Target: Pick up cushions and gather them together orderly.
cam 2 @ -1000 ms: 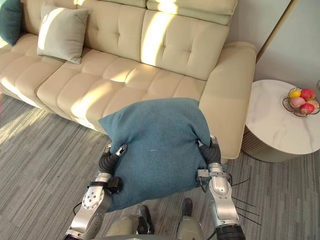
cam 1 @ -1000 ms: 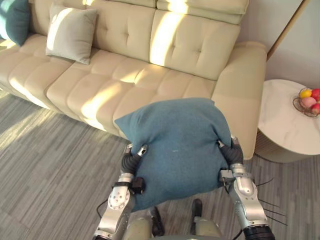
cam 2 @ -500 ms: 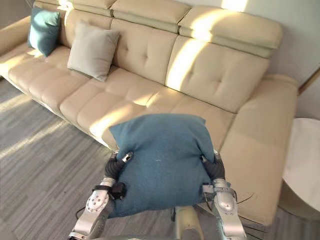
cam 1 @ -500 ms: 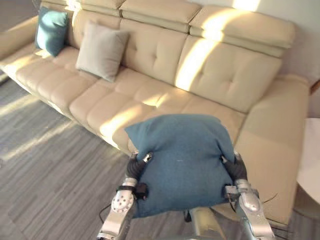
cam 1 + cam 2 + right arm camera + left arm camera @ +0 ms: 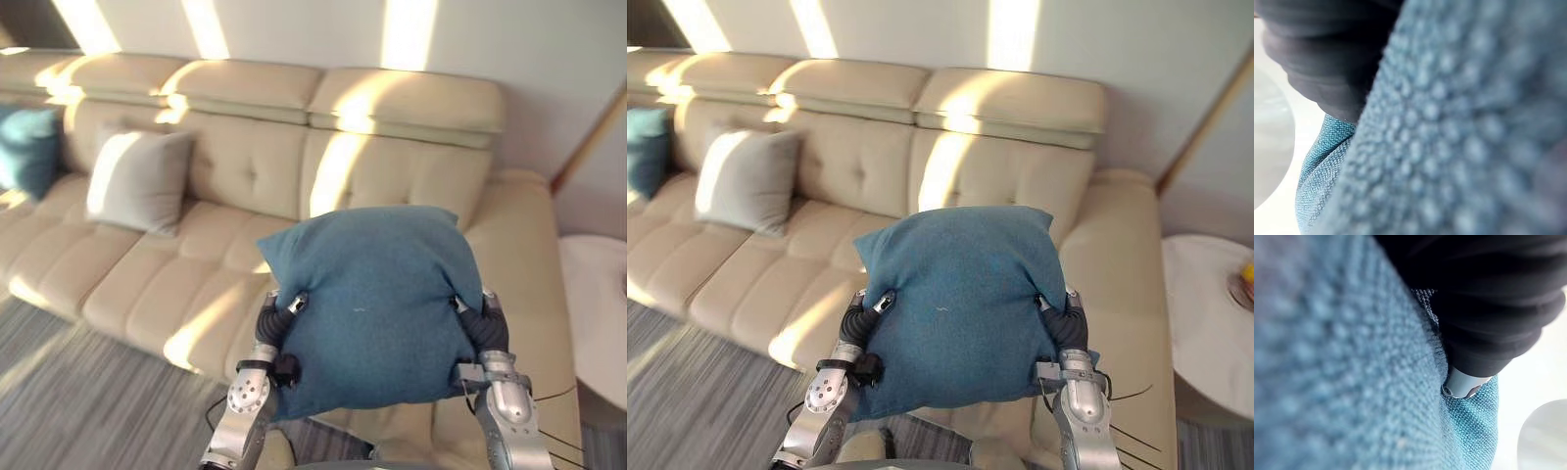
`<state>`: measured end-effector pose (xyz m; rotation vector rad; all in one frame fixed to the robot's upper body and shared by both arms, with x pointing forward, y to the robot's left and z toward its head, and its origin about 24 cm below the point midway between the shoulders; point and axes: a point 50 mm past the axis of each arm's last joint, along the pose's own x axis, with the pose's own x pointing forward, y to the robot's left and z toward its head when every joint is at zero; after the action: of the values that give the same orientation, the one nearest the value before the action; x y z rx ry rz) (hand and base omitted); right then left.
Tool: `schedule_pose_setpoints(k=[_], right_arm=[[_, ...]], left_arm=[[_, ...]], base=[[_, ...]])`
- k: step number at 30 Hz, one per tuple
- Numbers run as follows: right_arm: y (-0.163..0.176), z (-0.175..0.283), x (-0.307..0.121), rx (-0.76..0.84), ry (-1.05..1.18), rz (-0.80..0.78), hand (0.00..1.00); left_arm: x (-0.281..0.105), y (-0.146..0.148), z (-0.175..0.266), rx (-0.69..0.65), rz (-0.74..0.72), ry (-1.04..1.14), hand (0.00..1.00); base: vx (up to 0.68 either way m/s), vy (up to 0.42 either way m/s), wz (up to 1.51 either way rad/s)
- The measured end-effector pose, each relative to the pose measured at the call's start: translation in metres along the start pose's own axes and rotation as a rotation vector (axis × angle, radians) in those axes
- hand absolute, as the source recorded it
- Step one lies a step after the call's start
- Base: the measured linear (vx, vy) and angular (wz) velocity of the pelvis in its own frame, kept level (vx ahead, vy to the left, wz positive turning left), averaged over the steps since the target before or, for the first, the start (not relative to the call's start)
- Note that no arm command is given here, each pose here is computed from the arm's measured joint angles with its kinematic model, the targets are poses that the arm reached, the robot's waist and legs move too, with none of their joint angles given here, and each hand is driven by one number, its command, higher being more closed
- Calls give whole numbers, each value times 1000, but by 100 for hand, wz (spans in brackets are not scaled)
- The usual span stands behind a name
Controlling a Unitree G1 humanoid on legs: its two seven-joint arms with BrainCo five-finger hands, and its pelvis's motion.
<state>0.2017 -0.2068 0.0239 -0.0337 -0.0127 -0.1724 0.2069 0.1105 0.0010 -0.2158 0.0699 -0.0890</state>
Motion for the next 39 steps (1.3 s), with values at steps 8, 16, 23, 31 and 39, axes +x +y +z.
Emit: schedule_pose_setpoints(k=[8,16,23,31,39], right_arm=[[22,-27,7,13,109,62,100],[24,-35,9,-80,137,93,100],[46,-8,57,-194,1,89,100],[76,129,137,-195,-466,-141,100],[88,309,163,-5,-839,-354,0]], left_arm=[[-8,23,-11,59,52,62,100],[-10,26,-19,109,53,97,100],[32,32,0,227,116,14,100],[134,10,146,356,223,-453,100],[153,-36,360,338,317,-937,0]], base=[[121,271,-124],[23,-24,-9],[-138,-42,0],[-164,-40,18],[-104,-7,25]])
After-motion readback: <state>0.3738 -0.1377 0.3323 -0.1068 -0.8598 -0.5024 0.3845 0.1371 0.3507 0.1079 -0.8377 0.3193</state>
